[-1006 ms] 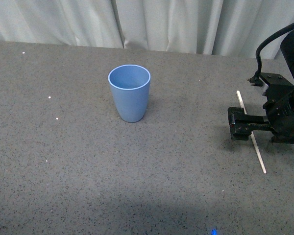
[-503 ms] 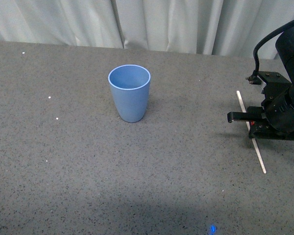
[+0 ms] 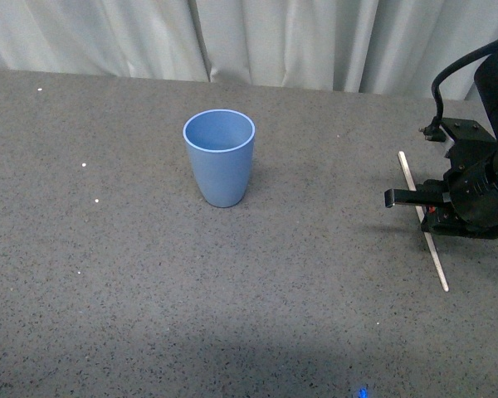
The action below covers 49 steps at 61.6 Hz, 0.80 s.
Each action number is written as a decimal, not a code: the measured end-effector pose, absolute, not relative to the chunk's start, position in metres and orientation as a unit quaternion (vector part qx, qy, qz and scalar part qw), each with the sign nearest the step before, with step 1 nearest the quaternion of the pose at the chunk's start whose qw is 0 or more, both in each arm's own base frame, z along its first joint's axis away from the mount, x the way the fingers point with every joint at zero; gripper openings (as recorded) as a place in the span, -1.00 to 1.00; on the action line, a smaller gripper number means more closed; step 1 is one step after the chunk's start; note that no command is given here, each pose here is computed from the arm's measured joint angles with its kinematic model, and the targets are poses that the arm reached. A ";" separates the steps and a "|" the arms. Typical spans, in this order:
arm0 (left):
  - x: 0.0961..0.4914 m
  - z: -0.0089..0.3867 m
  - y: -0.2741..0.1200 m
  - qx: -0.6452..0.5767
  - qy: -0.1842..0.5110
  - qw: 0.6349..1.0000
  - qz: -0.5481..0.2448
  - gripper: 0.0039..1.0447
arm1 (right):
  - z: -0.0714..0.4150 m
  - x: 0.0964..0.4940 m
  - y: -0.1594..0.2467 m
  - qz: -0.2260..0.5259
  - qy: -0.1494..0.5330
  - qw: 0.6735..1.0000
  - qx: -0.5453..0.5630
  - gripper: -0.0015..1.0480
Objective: Transfer chopsticks to blue cup
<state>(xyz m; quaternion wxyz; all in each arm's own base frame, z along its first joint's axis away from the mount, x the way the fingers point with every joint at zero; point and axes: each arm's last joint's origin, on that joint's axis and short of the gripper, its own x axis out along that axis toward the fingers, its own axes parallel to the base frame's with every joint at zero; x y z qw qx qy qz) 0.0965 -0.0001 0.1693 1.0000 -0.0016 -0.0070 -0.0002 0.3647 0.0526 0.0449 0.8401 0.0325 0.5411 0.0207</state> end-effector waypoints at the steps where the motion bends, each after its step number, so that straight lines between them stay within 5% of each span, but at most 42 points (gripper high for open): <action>1: 0.097 0.169 0.000 -0.002 -0.007 1.000 0.000 0.88 | 0.046 0.362 0.054 0.027 0.534 0.844 0.035 -0.98; 12: 0.097 0.169 0.000 -0.002 -0.007 1.000 0.000 0.88 | 0.079 0.345 0.069 0.091 0.436 0.894 0.049 -0.98; 22: 0.097 0.169 0.000 -0.002 -0.007 1.000 0.000 0.88 | 0.143 0.330 0.098 0.182 0.227 0.953 0.087 -0.98; 37: 0.097 0.169 0.000 -0.002 -0.007 1.000 0.000 0.88 | 0.174 0.331 0.151 0.271 0.046 0.957 0.090 -0.98; 49: 0.097 0.169 0.000 -0.002 -0.007 1.000 0.000 0.88 | 0.159 0.333 0.195 0.316 0.011 0.946 0.069 -0.98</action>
